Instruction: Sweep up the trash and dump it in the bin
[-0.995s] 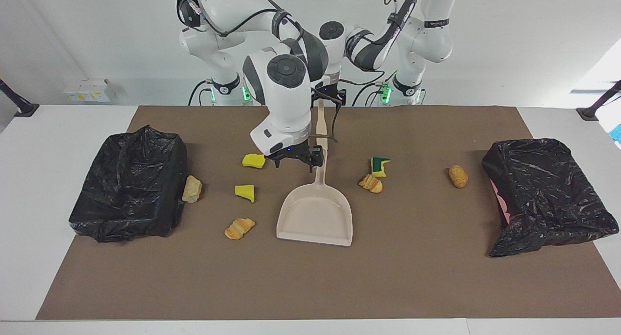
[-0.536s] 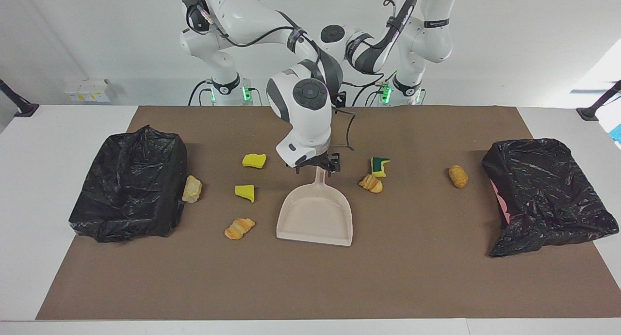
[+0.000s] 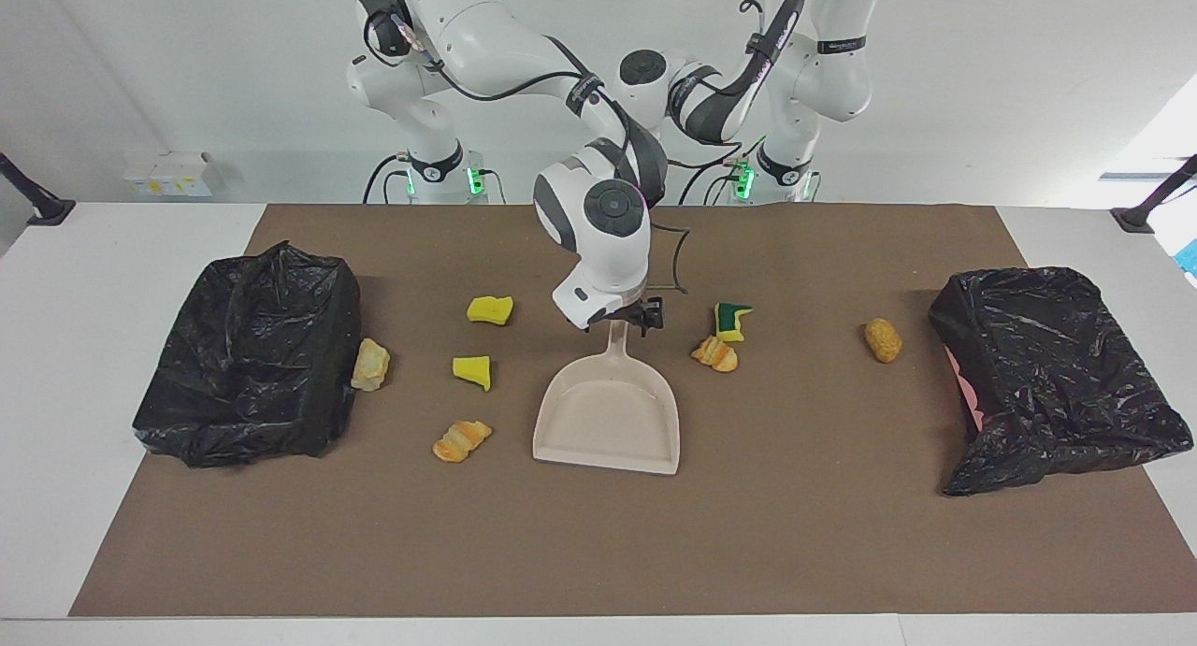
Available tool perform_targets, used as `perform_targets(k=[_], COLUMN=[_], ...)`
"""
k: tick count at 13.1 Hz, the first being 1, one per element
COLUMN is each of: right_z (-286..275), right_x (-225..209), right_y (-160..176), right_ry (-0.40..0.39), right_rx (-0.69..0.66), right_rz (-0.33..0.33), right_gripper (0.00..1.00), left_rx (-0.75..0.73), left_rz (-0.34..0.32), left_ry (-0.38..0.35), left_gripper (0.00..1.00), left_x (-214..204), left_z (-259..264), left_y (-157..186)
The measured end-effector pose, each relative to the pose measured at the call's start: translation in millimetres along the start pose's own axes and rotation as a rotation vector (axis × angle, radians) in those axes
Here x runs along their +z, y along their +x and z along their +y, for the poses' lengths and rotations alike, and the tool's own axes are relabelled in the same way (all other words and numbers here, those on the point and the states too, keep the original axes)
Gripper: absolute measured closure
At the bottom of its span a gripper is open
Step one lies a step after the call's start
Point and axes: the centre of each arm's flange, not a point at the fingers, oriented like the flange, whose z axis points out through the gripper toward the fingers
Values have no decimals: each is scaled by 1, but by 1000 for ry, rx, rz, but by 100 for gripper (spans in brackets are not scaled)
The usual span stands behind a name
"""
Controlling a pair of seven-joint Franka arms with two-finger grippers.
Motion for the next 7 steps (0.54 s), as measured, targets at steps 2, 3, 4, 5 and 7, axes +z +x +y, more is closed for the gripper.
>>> perform_targets(k=[2, 3, 4, 5, 7], right_z=[-5, -5, -4, -4, -1], right_x=[6, 6, 6, 6, 7], right_y=[-10, -12, -13, -15, -18], right_ry=[-4, -6, -7, -7, -11], right_rx=[-13, -16, -15, -15, -14], right_rz=[-3, -5, -6, -7, -12], right_gripper=[0, 0, 9, 15, 27], left_rx=[-36, -63, -86, -103, -126], left_rz=[-12, -21, -29, -34, -38], left_ry=[3, 9, 13, 16, 16], left_gripper=[75, 75, 75, 75, 75], left_x=[0, -1, -2, -3, -7], left_z=[-7, -15, -23, -30, -43], left_y=[6, 14, 21, 26, 36])
